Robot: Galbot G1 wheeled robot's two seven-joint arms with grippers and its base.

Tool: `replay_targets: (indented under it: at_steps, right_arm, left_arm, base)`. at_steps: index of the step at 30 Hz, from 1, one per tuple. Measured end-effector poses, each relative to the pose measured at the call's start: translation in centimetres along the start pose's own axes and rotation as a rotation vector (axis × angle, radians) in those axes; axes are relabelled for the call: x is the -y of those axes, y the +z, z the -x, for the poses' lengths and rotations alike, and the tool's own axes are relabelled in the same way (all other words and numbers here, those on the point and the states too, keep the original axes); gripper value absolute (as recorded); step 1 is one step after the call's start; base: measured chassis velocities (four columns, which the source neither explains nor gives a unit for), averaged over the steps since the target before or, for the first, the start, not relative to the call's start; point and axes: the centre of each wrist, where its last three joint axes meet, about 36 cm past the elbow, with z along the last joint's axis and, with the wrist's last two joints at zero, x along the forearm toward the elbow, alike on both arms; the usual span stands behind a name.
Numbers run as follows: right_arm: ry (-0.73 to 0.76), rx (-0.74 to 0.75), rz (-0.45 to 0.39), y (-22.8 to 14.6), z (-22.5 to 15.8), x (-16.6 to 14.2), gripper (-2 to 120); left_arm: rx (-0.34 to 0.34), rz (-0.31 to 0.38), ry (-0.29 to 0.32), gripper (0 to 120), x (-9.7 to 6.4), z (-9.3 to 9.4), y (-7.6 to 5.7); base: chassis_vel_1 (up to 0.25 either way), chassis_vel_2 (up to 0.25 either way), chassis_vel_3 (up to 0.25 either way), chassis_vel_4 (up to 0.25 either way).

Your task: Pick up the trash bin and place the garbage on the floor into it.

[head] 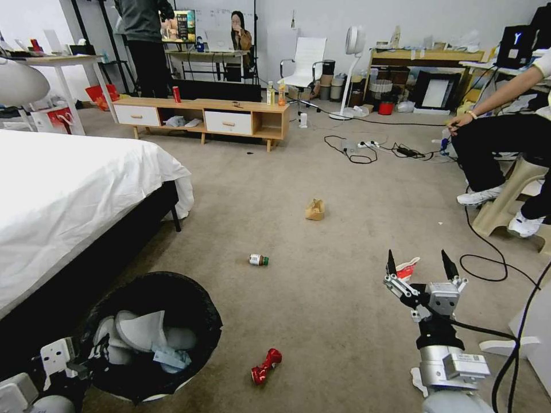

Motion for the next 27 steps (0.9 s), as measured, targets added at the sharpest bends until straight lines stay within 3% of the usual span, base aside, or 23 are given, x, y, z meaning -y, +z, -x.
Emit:
replay_targets:
  at_steps: [27]
  right_arm:
    - [-0.027,0.003,-0.024,0.61,0.51,0.7,95]
  left_arm:
    - [-0.009,-0.003,-0.001,7,-0.04,-0.07,0.27]
  base:
    - [0.0,0.0,0.0,0.0]
